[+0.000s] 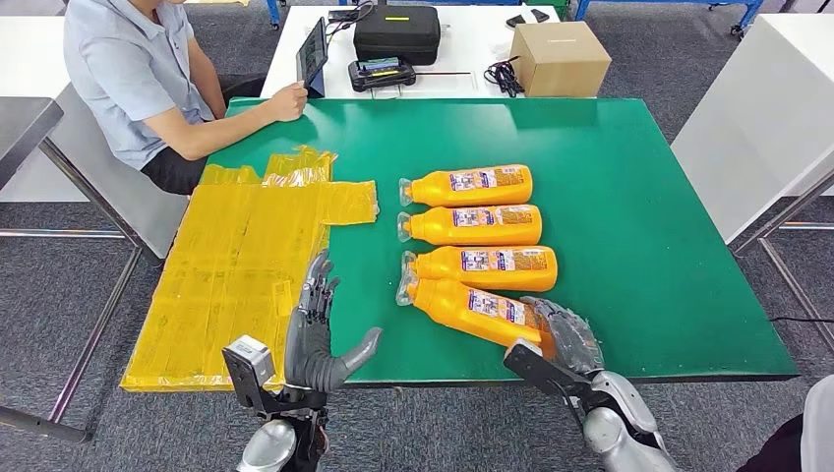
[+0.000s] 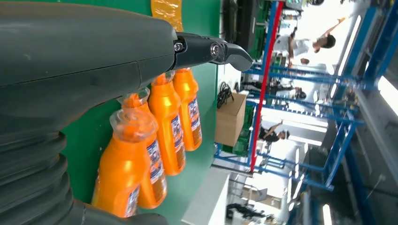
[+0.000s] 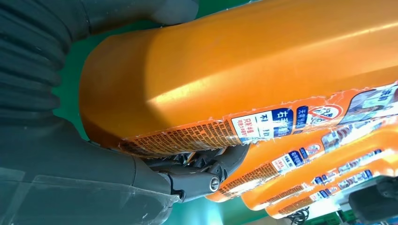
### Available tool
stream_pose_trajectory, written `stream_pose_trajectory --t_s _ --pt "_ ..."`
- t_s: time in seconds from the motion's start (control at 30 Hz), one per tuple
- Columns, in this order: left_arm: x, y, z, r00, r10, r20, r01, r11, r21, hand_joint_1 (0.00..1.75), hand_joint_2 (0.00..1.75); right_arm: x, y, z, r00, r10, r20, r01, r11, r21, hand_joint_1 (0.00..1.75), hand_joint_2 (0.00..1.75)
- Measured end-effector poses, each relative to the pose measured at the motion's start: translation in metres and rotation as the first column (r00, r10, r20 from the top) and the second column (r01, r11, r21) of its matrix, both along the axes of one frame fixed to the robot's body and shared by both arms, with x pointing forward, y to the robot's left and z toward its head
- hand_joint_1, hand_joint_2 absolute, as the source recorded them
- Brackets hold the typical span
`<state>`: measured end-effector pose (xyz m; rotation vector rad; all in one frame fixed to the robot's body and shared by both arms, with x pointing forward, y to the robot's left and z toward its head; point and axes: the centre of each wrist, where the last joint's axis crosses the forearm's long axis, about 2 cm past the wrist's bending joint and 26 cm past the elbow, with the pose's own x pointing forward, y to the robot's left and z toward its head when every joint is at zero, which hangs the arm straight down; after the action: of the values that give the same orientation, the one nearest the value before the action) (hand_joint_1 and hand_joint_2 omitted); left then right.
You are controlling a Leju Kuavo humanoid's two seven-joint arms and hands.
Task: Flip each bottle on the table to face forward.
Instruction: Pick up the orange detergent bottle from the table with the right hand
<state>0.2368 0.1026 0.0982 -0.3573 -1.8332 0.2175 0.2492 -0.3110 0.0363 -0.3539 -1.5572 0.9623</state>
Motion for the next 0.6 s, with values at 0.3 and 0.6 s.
stream_pose_trajectory --t_s 0.3,0.6 --pt "-0.003 0.002 -0.008 0.996 -0.008 -0.091 -0.005 0.99 -0.144 0.0 1.75 -0.004 0.012 -0.001 0.998 -0.036 0.05 0.027 0.986 0.163 1.75 1.75" --pt "-0.01 0.0 -0.026 0.986 -0.013 -0.166 -0.016 0.985 -0.17 0.0 1.75 -0.005 0.024 0.003 0.995 -0.052 0.084 0.03 0.971 0.236 1.75 1.75"
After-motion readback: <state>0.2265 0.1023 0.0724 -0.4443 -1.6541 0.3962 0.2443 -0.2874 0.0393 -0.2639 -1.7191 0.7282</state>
